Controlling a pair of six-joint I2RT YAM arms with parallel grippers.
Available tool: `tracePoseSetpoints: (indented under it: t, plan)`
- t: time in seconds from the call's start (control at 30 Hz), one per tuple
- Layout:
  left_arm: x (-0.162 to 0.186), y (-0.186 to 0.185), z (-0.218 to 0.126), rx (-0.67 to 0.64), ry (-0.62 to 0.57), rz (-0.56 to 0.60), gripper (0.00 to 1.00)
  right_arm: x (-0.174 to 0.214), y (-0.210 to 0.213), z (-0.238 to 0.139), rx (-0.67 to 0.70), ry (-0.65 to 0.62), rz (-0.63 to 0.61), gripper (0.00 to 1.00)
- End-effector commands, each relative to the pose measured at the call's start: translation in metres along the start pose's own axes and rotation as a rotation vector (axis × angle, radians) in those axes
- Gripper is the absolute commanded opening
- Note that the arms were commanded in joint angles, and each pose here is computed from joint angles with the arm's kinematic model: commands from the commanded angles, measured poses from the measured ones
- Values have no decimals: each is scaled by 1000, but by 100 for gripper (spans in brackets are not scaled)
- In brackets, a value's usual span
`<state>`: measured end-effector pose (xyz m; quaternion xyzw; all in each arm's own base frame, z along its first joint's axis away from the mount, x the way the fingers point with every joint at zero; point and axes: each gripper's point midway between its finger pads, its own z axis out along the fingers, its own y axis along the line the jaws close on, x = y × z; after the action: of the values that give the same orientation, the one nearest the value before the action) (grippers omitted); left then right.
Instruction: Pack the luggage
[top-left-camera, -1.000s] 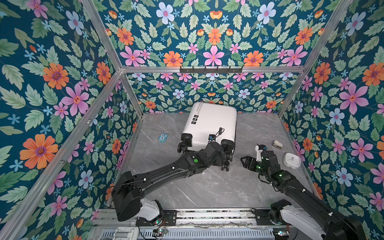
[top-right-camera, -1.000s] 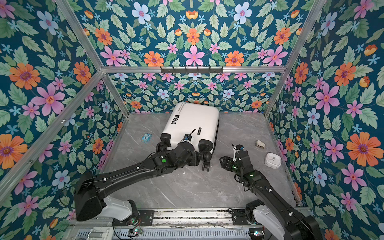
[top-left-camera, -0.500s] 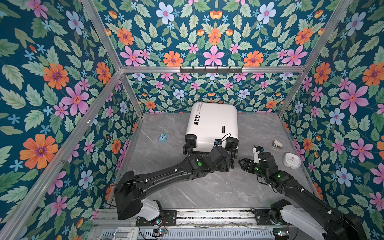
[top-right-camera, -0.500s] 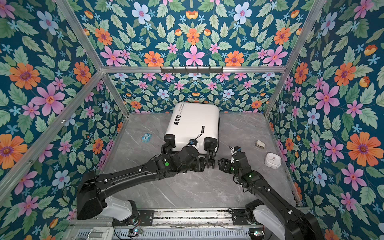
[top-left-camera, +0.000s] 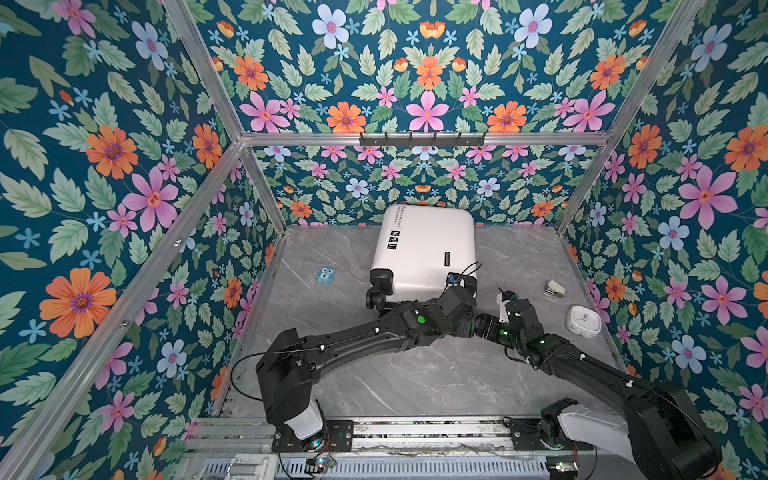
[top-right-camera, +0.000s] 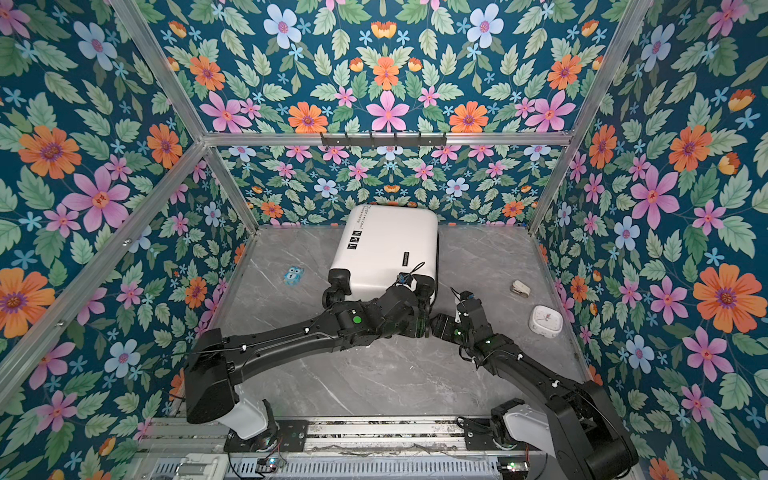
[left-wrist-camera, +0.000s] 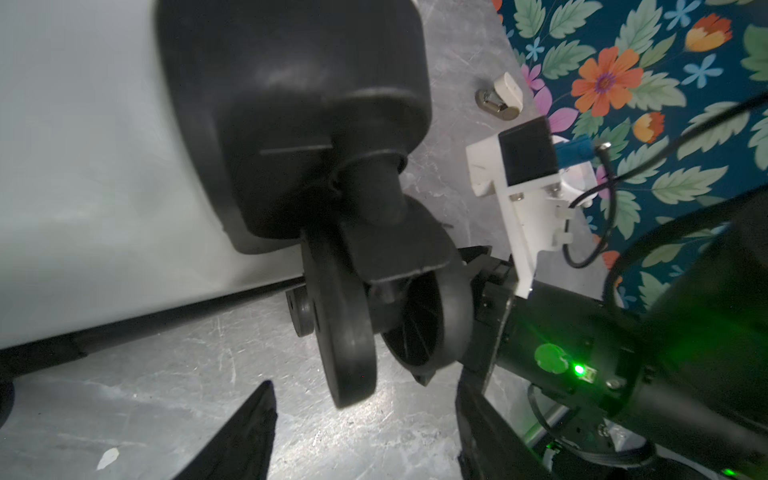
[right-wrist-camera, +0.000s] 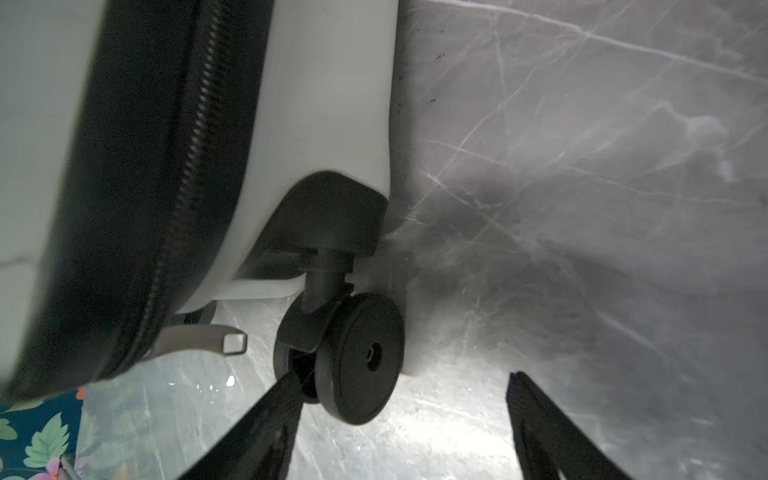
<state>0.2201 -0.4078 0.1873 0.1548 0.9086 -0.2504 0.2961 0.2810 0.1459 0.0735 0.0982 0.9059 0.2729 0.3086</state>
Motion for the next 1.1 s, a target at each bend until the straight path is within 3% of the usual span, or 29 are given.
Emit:
tracePoseSetpoints:
  t: [0.0,0.13,0.3,0.63,0.73,0.87,1.07]
  plan:
    - [-12,-6,2,-1,-35,20,69,-7,6,-2,-34,-42,-3,81]
    - [-19,-18,13,15,-33,32,70,-1,1,-6,-25,-43,-6,82]
    - [-13,-8,31,-63,-7,54,68,-2,1,-15,-24,-59,-23,82]
    - [-23,-3,28,-80,-78,32,58,6,16,-20,-114,-51,-105,72]
    - [-27,-4,25,-74,-92,35,49,6,26,-22,-144,-97,-157,68]
    - [-33,-6,24,-68,-104,45,31,4,47,-27,-210,-187,-232,62]
    - [-40,-10,22,-42,-111,47,7,-7,57,-29,-255,-267,-250,56]
